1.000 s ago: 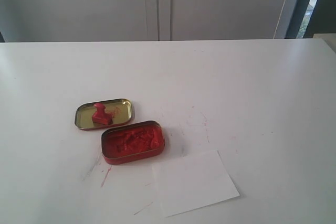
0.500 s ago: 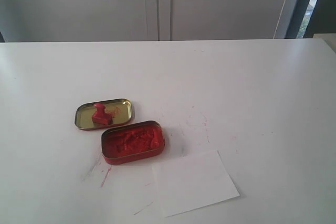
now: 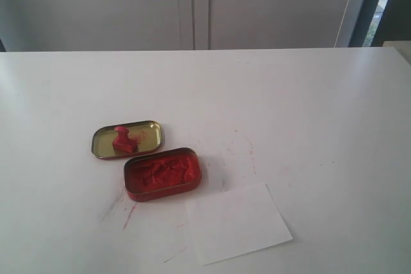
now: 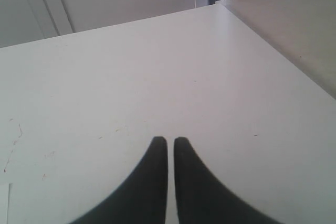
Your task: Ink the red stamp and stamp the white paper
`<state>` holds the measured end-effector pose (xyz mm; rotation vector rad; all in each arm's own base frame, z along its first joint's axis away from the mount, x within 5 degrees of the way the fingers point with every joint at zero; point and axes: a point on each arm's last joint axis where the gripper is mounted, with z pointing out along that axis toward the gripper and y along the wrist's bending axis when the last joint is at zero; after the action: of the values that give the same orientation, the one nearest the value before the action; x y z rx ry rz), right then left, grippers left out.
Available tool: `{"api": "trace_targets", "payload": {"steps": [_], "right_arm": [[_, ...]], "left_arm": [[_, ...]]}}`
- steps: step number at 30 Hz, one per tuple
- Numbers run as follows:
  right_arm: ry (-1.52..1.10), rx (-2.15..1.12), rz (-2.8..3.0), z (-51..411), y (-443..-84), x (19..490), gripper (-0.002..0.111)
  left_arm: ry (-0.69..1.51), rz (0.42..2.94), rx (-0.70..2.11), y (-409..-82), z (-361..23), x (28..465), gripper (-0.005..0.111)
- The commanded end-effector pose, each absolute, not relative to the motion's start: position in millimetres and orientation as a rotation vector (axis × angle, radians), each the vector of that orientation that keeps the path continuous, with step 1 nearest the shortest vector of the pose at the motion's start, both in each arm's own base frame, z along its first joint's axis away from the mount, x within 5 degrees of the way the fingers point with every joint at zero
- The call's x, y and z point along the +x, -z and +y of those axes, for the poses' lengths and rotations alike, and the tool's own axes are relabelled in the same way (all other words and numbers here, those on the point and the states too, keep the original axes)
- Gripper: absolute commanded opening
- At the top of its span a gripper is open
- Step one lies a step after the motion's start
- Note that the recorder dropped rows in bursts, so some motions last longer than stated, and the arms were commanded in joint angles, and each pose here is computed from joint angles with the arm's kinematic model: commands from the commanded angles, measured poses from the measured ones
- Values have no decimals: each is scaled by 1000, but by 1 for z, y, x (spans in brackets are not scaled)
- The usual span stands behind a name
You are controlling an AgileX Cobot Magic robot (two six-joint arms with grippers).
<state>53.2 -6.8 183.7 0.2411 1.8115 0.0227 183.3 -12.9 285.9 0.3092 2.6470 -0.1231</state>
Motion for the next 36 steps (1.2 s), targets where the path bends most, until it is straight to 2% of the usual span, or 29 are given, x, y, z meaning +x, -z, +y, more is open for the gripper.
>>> {"api": "trace_targets", "payload": {"steps": [1,24,36], "right_arm": [[-21,237,1810,-7,-182,53,5],[-21,237,1810,-7,-182,53,5],[-21,237,1810,-7,-182,53,5]], "left_arm": [[195,2709,366,-282,-17,202,0],[408,2679,723,-265,-33,305,0],[382,2562,1016,-263,-64,338,0]]}}
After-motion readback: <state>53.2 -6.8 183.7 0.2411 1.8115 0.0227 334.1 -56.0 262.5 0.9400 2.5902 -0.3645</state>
